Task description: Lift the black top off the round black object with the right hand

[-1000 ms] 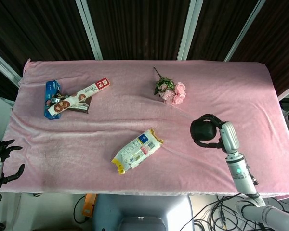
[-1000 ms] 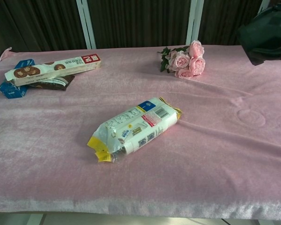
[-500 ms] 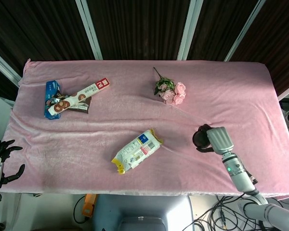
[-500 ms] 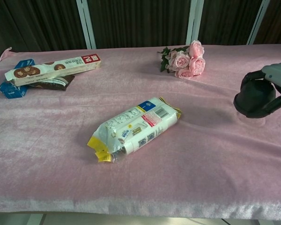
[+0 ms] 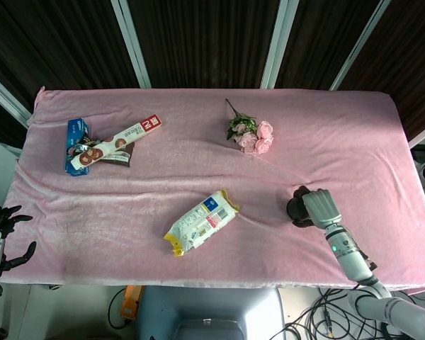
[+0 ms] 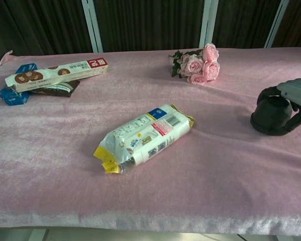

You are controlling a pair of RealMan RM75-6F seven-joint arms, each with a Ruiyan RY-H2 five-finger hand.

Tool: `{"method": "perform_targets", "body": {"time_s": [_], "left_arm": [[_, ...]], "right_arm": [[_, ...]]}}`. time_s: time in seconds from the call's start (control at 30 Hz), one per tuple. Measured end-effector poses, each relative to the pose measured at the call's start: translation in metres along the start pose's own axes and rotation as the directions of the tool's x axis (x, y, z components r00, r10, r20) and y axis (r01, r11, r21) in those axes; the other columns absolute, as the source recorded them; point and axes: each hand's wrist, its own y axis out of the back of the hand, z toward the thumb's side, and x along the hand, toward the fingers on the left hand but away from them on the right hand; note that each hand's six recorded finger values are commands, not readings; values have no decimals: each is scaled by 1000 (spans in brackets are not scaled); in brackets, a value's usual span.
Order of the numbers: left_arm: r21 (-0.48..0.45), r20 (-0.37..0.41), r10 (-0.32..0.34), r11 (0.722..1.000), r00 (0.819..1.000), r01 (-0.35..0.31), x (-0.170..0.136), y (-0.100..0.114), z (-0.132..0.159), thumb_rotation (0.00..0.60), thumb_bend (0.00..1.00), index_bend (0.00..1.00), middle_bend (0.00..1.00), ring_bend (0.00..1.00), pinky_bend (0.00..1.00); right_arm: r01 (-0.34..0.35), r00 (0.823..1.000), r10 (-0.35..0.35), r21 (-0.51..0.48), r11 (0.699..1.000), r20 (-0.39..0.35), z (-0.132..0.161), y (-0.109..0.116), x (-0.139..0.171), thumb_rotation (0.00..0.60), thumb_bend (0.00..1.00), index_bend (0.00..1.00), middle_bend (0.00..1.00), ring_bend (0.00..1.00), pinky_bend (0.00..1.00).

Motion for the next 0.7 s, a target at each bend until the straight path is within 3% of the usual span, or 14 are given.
{"method": "perform_targets", "body": {"time_s": [0.1, 0.17, 0.27, 0.33, 0.47, 0.6, 0.7], "left_arm": [[-2, -4, 0, 1000, 1000, 0, 0, 0, -1, 600, 347, 312, 118, 51, 344], [-2, -4, 1, 1000, 1000, -1, 1, 0, -1, 600, 347, 313, 118, 51, 344], [-2, -2, 1, 1000, 1000, -1, 0, 0, -1, 600, 347, 313, 118, 51, 344], [-1, -1, 0, 1000, 1000, 0, 1, 0, 0, 600, 347, 313, 118, 51, 344], [0, -2, -1, 1000, 1000, 1, 1, 0, -1, 600, 347, 313, 118, 51, 344], [0, 0, -1, 1000, 1000, 1, 1, 0, 0, 600, 348, 313, 118, 51, 344], [3, 1, -2, 1000, 1000, 2, 0, -1, 0, 600, 348, 313, 118, 51, 344]], "right_arm": [[-16, 1000, 16, -2, 1000, -4, -2, -1, 1, 600, 178, 125, 206, 180, 521], [-27, 1000, 27, 2, 1000, -4, -4, -2, 2, 600, 178, 35, 140, 116, 407], [-33, 999, 33, 2, 999, -4, -6, -1, 3, 600, 178, 0, 77, 50, 262], [-28, 1000, 28, -3, 1000, -4, -6, 1, 4, 600, 178, 2, 66, 41, 233], [-20, 1000, 19, -26, 999, -8, -5, 6, 6, 600, 177, 110, 85, 64, 257], [0, 1000, 0, -30, 1000, -6, -6, 14, 9, 600, 178, 317, 180, 171, 357], [11, 1000, -11, -17, 1000, 1, -7, 16, 10, 600, 178, 394, 265, 261, 448]]}}
